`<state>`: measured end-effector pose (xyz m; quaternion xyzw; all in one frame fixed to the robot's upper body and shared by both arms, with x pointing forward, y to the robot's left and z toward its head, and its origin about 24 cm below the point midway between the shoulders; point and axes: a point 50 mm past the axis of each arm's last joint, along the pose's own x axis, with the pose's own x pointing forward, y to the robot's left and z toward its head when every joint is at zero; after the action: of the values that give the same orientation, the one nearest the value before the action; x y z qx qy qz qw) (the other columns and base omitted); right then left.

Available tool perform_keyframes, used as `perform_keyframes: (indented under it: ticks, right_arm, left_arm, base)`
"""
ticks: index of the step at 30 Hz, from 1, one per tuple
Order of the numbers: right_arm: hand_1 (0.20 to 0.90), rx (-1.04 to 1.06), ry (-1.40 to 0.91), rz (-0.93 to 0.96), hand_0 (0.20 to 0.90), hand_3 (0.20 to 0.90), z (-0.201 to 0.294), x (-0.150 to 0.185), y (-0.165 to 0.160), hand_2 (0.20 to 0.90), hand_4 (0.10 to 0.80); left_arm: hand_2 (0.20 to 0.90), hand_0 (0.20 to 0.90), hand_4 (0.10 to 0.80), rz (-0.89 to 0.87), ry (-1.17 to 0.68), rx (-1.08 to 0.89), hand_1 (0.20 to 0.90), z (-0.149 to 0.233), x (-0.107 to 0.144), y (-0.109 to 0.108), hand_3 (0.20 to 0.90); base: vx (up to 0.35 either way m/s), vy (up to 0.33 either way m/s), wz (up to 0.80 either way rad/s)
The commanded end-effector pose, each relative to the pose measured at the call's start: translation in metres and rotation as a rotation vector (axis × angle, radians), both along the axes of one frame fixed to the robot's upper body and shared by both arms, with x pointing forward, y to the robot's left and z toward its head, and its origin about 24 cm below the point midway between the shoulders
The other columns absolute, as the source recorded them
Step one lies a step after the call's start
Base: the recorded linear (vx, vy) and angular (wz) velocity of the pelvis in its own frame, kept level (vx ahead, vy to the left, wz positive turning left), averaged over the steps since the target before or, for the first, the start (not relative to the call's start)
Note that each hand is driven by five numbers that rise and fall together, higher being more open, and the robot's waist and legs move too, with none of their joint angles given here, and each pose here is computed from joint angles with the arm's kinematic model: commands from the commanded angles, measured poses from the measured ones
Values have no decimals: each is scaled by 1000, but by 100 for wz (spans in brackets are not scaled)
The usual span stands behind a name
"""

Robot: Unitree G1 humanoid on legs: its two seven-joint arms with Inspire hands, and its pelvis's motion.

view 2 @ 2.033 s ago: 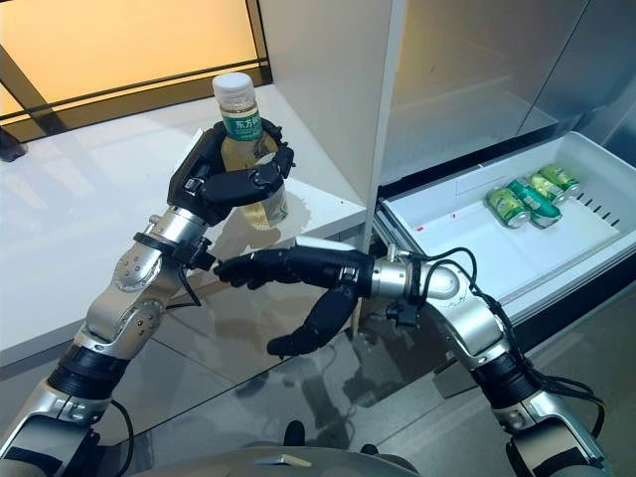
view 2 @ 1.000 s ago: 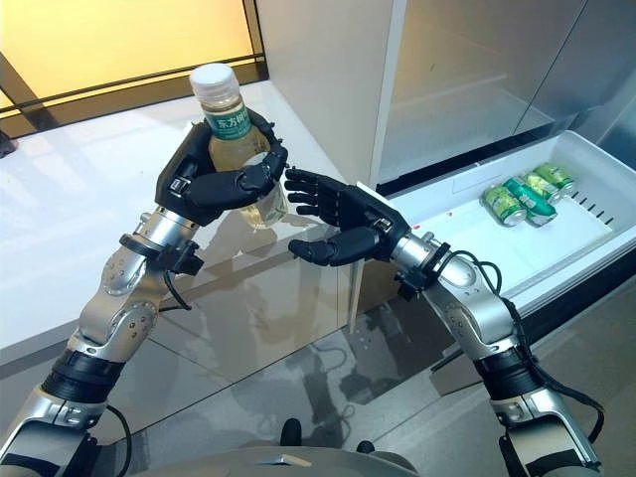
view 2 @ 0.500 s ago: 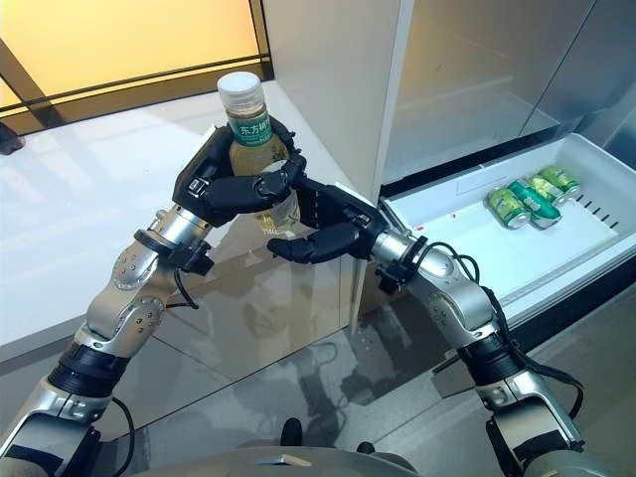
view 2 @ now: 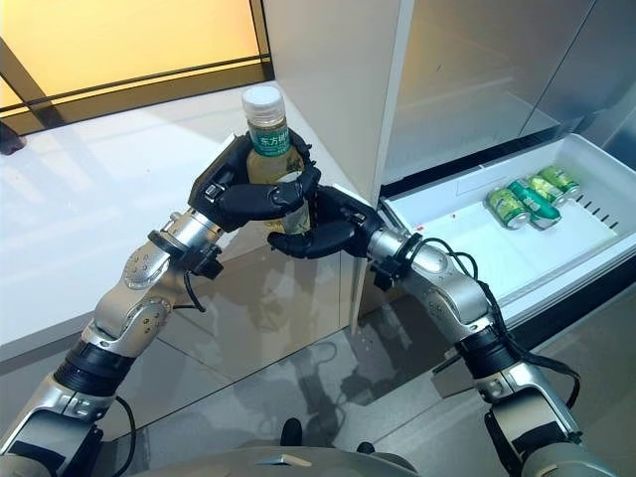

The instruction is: Put drinks into fridge and close the fridge

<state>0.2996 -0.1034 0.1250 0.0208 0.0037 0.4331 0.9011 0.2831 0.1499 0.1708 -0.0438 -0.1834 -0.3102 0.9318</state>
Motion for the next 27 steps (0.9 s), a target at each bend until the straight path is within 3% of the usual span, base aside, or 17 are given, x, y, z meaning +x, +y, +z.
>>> perform_keyframes:
  ticks: [1, 16, 17, 18, 19, 27]
  right_arm:
    - [300, 189, -245, 157, 300, 200, 71, -1, 34, 300, 100]
    - [300, 174, -296, 114, 300, 200, 81, 4, 26, 300, 100]
    - [300, 173, -303, 110, 300, 200, 82, 4, 25, 300, 100]
    - [300, 172, -307, 105, 300, 200, 83, 4, 24, 300, 100]
    - [300, 174, -318, 98, 300, 200, 84, 5, 23, 300, 100]
    - [300, 211, -435, 1, 300, 200, 107, 5, 5, 300, 100]
  left_arm:
    - [300, 300, 100, -187, -351, -134, 300, 83, -12, -30, 200]
    - [300, 300, 100, -198, -336, -92, 300, 81, -11, -28, 200]
    - [488, 488, 320, -194, -339, -90, 488, 81, -11, -27, 420]
    - [488, 488, 320, -189, -340, -88, 488, 81, -10, -27, 420]
    - [900, 900, 800, -183, -341, -88, 900, 81, -10, -25, 900]
    - [900, 900, 800, -63, -391, -33, 900, 86, -7, -6, 900]
  base:
    - [0, 0, 0]
    - [0, 0, 0]
    - [0, 0, 0]
    - [0, 0, 0]
    - [0, 0, 0]
    - [0, 0, 0]
